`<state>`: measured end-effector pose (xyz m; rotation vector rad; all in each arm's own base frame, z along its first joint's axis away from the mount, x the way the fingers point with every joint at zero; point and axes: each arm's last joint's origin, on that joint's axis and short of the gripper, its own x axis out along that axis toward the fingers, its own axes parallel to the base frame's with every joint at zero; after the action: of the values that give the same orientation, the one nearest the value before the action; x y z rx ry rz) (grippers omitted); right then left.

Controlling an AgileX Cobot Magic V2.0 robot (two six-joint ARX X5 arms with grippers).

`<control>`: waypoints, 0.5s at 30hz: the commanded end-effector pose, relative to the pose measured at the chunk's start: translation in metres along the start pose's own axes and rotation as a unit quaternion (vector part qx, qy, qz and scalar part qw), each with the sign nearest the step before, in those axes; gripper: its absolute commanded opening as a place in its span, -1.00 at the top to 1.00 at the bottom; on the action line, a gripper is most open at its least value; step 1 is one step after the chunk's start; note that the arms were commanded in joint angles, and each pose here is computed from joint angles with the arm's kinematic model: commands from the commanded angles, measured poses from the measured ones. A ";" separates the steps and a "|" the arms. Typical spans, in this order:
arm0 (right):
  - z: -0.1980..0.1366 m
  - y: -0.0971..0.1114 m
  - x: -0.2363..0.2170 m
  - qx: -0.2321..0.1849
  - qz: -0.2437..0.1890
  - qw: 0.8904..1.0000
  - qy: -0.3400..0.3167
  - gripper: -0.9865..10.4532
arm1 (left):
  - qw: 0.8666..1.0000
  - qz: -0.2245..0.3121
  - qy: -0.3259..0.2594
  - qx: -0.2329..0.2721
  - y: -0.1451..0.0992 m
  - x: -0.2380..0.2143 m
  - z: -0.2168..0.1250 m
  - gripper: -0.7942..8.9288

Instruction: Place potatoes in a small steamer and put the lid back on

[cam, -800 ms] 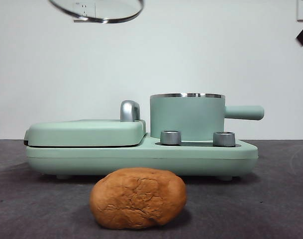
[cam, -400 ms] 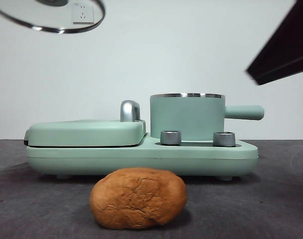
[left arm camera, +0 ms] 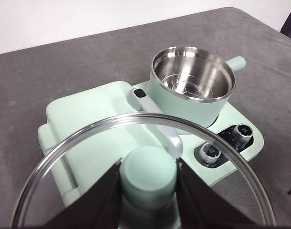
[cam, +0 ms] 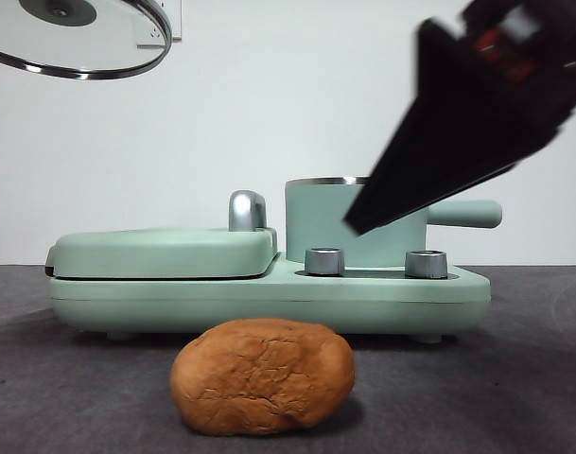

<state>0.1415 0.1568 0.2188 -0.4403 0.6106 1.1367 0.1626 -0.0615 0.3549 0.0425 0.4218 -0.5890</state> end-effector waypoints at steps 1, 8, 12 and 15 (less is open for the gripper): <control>0.014 0.000 0.011 -0.027 0.007 1.000 0.004 0.22 | 1.000 -0.001 -0.022 0.004 -0.001 -0.003 0.008 0.80; 0.038 -0.009 0.041 -0.039 0.031 0.998 0.034 0.22 | 1.000 -0.001 -0.022 0.004 -0.001 -0.003 0.008 0.80; 0.044 -0.012 0.057 -0.039 0.045 0.996 0.070 0.22 | 1.000 -0.001 -0.022 0.004 -0.001 -0.003 0.008 0.80; 0.041 -0.012 0.066 -0.044 0.060 0.992 0.097 0.22 | 1.000 -0.001 -0.023 0.004 -0.001 -0.003 0.008 0.80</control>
<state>0.1816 0.2187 0.2084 -0.5767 0.7694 1.2198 0.1626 -0.0615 0.3549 0.0411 0.4219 -0.5883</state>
